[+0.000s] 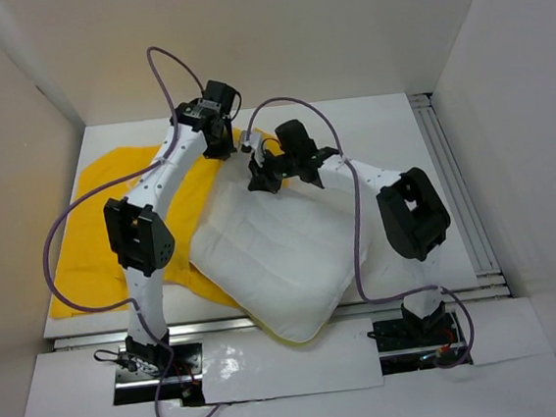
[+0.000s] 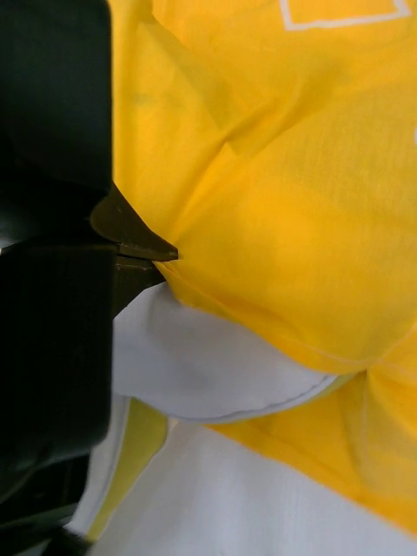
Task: Put the pillow into the pillowcase
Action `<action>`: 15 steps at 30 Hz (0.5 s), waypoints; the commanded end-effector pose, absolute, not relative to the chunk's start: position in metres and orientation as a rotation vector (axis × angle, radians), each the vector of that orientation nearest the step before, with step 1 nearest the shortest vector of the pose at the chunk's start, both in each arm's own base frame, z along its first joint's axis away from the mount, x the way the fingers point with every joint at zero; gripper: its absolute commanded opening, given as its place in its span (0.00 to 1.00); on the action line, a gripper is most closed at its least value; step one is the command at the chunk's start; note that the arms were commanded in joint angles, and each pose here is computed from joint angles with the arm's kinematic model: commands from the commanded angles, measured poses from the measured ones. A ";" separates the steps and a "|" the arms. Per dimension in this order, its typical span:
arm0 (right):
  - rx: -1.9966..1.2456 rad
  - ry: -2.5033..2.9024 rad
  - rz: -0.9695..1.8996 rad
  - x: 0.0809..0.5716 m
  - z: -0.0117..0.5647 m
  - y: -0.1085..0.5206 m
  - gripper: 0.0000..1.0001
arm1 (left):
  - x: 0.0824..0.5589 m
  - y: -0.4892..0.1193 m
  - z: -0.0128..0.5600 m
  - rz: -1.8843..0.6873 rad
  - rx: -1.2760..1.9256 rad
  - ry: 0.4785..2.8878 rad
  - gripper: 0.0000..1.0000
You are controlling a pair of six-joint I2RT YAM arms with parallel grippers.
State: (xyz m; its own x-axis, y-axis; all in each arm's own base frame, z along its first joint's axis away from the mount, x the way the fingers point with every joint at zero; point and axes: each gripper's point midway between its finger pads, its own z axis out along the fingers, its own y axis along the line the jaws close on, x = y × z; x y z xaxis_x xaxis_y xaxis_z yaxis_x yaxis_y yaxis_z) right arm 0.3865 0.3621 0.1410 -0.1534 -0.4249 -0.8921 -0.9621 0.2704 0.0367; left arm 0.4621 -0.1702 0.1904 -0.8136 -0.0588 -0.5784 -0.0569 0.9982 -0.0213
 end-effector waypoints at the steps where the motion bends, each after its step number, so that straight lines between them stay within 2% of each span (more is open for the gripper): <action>1: -1.218 1.541 0.893 0.372 0.191 0.394 0.00 | 0.455 -0.232 0.275 -0.236 0.062 2.257 0.00; 4: -1.098 1.551 0.921 0.369 0.194 0.390 0.00 | 0.444 -0.256 0.273 -0.261 0.214 2.230 0.00; 6: -1.044 1.446 0.942 0.366 0.226 0.384 0.00 | 0.439 -0.264 0.272 -0.271 0.243 2.217 0.00; 7: -1.016 1.468 0.974 0.361 0.221 0.376 0.00 | 0.440 -0.265 0.263 -0.261 0.248 2.237 0.00; 9: -0.995 1.418 0.981 0.354 0.242 0.366 0.00 | 0.439 -0.256 0.246 -0.222 0.199 2.300 0.00; 14: -0.977 1.555 0.872 0.356 0.227 0.339 0.00 | 0.446 -0.239 0.216 -0.147 0.082 2.365 0.00; 15: -0.961 1.609 0.854 0.359 0.218 0.331 0.10 | 0.446 -0.239 0.211 -0.141 0.084 2.374 0.00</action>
